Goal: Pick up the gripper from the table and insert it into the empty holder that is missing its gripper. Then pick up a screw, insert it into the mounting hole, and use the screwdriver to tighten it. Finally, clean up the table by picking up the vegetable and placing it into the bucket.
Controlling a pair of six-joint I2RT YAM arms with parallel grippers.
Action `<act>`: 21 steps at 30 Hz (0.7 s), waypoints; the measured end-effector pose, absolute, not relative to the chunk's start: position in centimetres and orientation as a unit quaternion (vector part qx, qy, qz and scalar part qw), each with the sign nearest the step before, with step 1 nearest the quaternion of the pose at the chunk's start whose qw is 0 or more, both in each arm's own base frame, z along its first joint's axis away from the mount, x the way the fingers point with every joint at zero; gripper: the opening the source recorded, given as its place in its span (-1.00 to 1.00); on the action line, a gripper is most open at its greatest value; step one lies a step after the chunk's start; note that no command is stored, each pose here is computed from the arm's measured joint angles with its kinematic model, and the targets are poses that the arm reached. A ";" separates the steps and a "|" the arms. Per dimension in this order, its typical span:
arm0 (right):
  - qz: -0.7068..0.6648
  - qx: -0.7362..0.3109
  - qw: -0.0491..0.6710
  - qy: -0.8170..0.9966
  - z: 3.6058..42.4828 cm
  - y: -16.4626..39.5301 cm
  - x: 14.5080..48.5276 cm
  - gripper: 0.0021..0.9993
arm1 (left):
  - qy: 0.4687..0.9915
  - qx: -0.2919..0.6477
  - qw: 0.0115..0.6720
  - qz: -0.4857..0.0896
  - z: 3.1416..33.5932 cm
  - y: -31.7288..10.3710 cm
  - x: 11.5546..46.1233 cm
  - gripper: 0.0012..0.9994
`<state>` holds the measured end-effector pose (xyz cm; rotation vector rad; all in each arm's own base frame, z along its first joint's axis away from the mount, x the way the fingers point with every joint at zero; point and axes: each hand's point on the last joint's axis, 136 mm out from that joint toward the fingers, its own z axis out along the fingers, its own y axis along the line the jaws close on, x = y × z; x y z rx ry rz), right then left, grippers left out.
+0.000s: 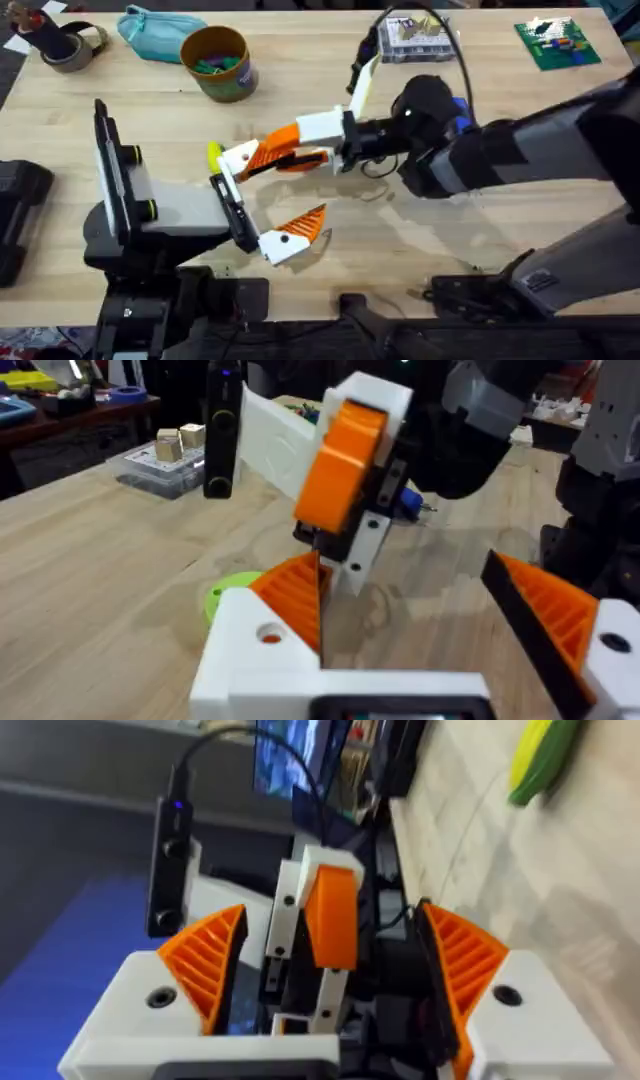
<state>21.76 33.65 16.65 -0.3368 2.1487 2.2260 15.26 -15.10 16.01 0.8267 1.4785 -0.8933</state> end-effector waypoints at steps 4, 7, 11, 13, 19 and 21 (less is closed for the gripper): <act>0.698 -0.084 0.027 0.710 16.5 31.6 23.7 0.99 | 0.631 0.353 0.576 -0.382 16.0 -15.1 15.3 0.97; 0.671 -0.050 0.030 0.740 16.4 29.1 25.0 0.99 | 0.631 0.353 0.575 -0.382 16.0 -15.1 15.2 0.97; 0.640 -0.024 0.052 0.767 16.9 25.1 26.0 0.99 | 0.630 0.354 0.575 -0.383 16.0 -15.1 15.2 0.97; 0.630 -0.030 0.072 0.772 17.8 23.6 26.3 0.99 | 0.630 0.355 0.574 -0.384 16.0 -15.2 15.2 0.97; 0.577 -0.045 0.090 0.811 20.5 20.1 25.6 0.99 | 0.629 0.356 0.573 -0.385 16.0 -15.2 15.1 0.97; 0.541 -0.058 0.092 0.834 20.6 19.2 24.9 0.99 | 0.629 0.356 0.573 -0.385 16.0 -15.2 15.1 0.97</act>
